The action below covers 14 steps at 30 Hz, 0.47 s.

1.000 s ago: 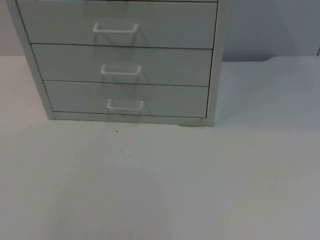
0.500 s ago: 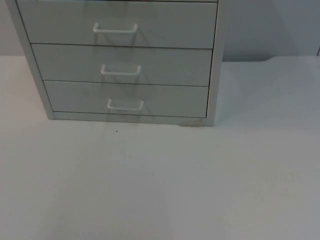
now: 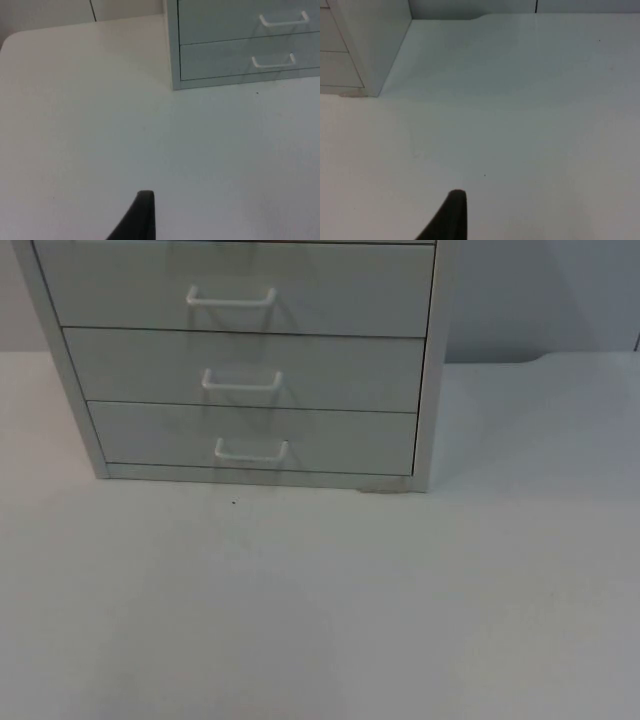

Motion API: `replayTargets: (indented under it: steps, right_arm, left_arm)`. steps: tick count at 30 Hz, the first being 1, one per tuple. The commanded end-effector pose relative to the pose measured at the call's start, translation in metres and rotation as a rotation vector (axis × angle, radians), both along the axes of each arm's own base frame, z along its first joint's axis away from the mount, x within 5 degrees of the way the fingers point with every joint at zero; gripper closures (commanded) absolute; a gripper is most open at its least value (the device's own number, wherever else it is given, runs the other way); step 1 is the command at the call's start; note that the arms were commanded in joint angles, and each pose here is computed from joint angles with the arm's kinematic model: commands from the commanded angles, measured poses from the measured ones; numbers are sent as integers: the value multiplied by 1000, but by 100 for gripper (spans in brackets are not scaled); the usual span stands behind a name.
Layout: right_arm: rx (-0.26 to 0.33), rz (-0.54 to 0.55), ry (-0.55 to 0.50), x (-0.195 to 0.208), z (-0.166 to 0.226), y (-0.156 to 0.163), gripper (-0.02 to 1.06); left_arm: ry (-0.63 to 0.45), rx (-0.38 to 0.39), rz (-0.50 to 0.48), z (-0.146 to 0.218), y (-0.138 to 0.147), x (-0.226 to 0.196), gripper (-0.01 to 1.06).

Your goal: Open the drawer with the left hand, place the block into the drawer with the right hand, then close the drawer with the left hand.

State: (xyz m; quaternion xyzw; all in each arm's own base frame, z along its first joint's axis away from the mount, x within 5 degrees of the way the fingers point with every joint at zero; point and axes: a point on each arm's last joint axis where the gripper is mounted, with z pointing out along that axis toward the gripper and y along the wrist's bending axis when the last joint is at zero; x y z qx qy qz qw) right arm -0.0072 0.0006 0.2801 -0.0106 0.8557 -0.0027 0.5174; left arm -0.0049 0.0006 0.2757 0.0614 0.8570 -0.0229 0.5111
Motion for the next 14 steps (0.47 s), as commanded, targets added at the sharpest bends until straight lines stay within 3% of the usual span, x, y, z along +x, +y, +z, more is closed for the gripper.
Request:
replayTargets:
  steps: [1, 7, 14]
  right_arm:
    - [6, -10, -9, 0, 0, 0, -1]
    - [6, -10, -9, 0, 0, 0, -1]
    - [6, -10, -9, 0, 0, 0, -1]
  left_arm:
    - [-2, -8, 6, -1, 0, 0, 0]
    - [-2, -8, 18, -1, 0, 0, 0]
    - [-2, -1, 144, -1, 0, 0, 0]
